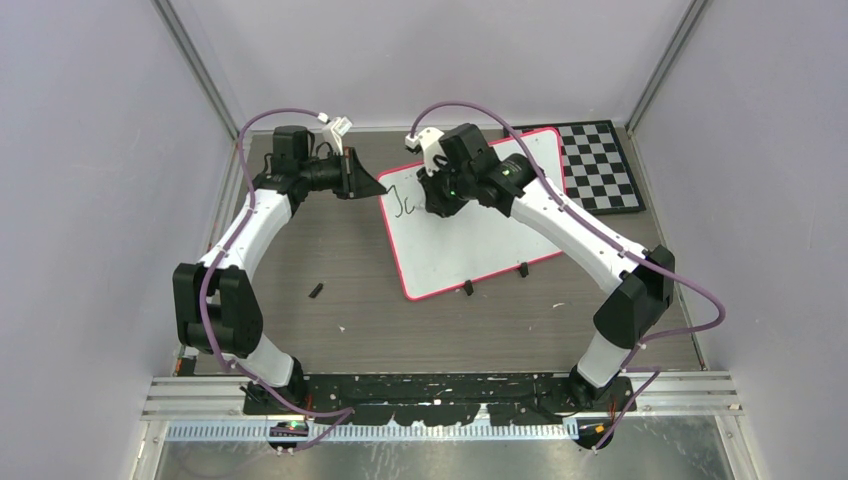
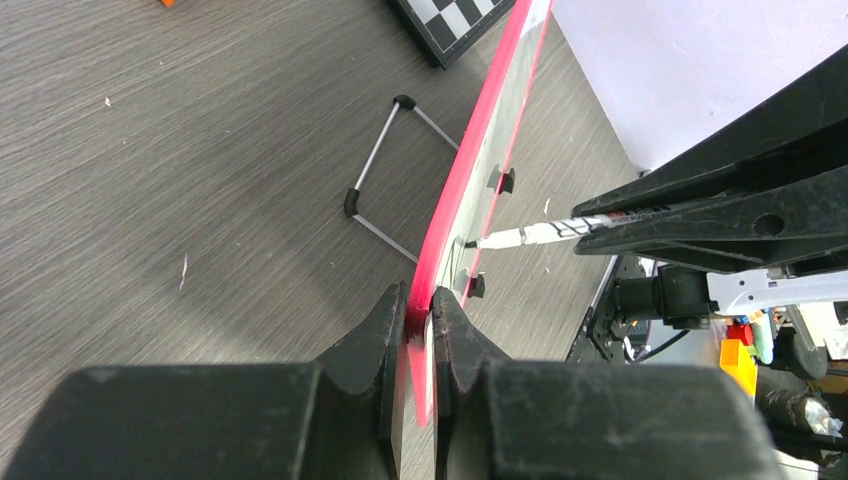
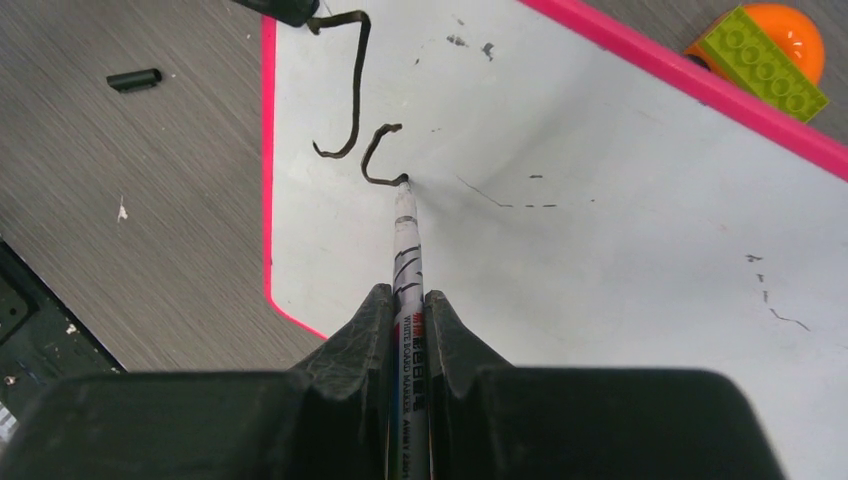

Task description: Write a sentence on the whiteboard

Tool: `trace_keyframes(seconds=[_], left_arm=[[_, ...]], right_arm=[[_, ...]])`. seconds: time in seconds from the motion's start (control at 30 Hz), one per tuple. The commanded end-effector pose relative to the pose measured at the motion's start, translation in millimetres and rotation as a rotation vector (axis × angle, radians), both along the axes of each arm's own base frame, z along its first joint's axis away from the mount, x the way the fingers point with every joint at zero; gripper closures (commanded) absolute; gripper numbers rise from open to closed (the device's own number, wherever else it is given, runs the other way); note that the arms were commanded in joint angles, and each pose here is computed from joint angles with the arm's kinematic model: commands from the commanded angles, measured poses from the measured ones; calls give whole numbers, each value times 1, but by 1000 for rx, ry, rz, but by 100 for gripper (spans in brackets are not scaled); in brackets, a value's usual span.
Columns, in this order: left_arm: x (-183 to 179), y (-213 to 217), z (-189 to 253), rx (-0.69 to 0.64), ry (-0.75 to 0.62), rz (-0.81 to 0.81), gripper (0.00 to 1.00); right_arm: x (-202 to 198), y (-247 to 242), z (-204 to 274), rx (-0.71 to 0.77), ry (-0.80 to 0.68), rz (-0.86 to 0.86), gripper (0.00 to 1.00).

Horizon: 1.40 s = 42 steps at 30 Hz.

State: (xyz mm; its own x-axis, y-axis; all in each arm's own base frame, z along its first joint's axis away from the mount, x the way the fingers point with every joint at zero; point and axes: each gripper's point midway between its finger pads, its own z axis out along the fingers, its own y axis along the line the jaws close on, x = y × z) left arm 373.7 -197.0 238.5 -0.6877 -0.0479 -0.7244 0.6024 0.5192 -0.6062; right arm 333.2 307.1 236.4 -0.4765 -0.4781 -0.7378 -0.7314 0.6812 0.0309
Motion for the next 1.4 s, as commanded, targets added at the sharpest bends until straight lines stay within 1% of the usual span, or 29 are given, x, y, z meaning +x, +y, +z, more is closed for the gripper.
trace_keyframes(seconds=[0.0,0.17,0.47,0.63,0.87,1.13,1.37], left_arm=[[-1,-1,19,-4,-87,-10,100],[-1,-2,19,-5,-91,-13,100],[-1,-2,19,-3,-91,-12,100],[-1,-1,18,-2,-90,-10,100],[-2,-1,19,-2,-91,-11,100],[-1,-1,19,-2,-92,-9,100],[-2,-1,17,3,-89,-8,100]], right_arm=[[23,-1,32,41,-100,-60,100],[23,7,37,59,-96,-49,100],[13,17,31,61,-70,-5,100],[9,12,40,74,-84,-9,100],[7,-8,54,101,-100,-37,100],[13,-5,35,74,-80,-36,100],[17,3,34,90,-73,-25,100]])
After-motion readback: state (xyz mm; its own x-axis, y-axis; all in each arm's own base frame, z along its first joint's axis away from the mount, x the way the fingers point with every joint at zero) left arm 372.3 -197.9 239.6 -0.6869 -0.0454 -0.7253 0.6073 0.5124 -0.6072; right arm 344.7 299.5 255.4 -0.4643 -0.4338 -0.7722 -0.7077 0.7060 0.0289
